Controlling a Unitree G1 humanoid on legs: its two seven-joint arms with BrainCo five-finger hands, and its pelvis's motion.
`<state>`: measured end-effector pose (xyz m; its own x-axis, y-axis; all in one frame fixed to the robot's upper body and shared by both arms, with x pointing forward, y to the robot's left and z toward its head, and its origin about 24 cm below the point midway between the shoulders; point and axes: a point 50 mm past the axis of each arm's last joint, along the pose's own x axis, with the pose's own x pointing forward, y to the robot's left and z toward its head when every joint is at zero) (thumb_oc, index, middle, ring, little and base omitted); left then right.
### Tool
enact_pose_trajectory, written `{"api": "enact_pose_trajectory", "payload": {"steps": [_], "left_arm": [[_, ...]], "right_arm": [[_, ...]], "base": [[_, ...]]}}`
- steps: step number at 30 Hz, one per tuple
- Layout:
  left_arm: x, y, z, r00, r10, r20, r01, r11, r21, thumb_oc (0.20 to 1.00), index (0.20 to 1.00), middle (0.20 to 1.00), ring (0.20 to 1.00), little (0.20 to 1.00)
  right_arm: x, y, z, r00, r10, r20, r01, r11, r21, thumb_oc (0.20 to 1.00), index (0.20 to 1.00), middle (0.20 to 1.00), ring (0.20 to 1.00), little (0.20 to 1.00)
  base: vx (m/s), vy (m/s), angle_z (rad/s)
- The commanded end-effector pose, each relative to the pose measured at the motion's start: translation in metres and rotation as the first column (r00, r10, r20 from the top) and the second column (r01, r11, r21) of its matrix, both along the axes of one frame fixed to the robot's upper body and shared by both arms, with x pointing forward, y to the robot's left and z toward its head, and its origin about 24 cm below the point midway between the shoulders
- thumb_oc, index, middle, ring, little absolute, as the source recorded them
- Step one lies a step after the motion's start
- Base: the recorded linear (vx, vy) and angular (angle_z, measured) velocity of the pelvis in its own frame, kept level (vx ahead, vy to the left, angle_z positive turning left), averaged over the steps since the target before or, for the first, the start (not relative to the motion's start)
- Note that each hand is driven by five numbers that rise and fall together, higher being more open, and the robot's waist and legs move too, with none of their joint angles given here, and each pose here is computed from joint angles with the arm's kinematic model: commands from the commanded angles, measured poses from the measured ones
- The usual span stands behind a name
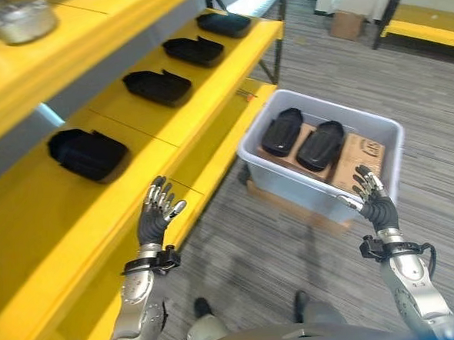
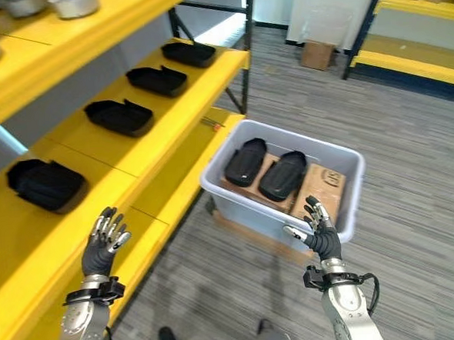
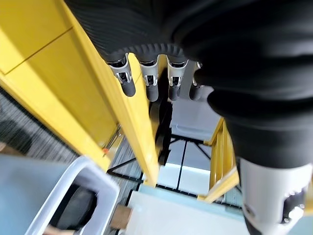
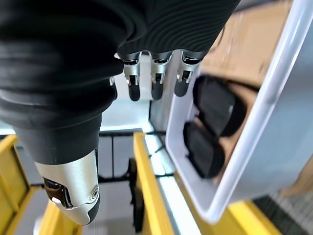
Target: Move parts from the plastic box to the shelf.
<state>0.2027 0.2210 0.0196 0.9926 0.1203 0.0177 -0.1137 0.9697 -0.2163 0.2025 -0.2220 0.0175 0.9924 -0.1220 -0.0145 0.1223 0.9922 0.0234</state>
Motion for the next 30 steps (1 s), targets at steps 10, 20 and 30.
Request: {"api": "enact_pose_trajectory", "payload": {"steps": [10, 20, 30], "left_arm": [[0.010, -0.003, 0.034, 0.976, 0.037, 0.214, -0.027, 0.999, -0.047, 1.000, 1.000, 1.000, 1.000, 1.000], [0.013, 0.005, 0.042, 0.971, 0.043, 0.234, -0.036, 0.999, -0.033, 1.000, 1.000, 1.000, 1.000, 1.000], [0.020, 0.008, 0.053, 0.967, 0.007, 0.253, -0.018, 0.999, 0.040, 1.000, 1.000, 1.000, 1.000, 1.000]], "right_arm": [[0.036, 0.019, 0.046, 0.964, 0.147, 0.223, -0.136, 0.989, -0.062, 1.000, 1.000, 1.000, 1.000, 1.000], [0.033, 0.031, 0.033, 0.971, 0.167, 0.172, -0.171, 0.985, 0.010, 1.000, 1.000, 1.000, 1.000, 1.000], [0.036, 0.041, 0.033, 0.965, 0.199, 0.171, -0.210, 0.977, 0.049, 1.000, 1.000, 1.000, 1.000, 1.000]], "base": [[0.14, 0.133, -0.79], [0.14, 0.201, -0.70], [0.07, 0.175, -0.17]]}}
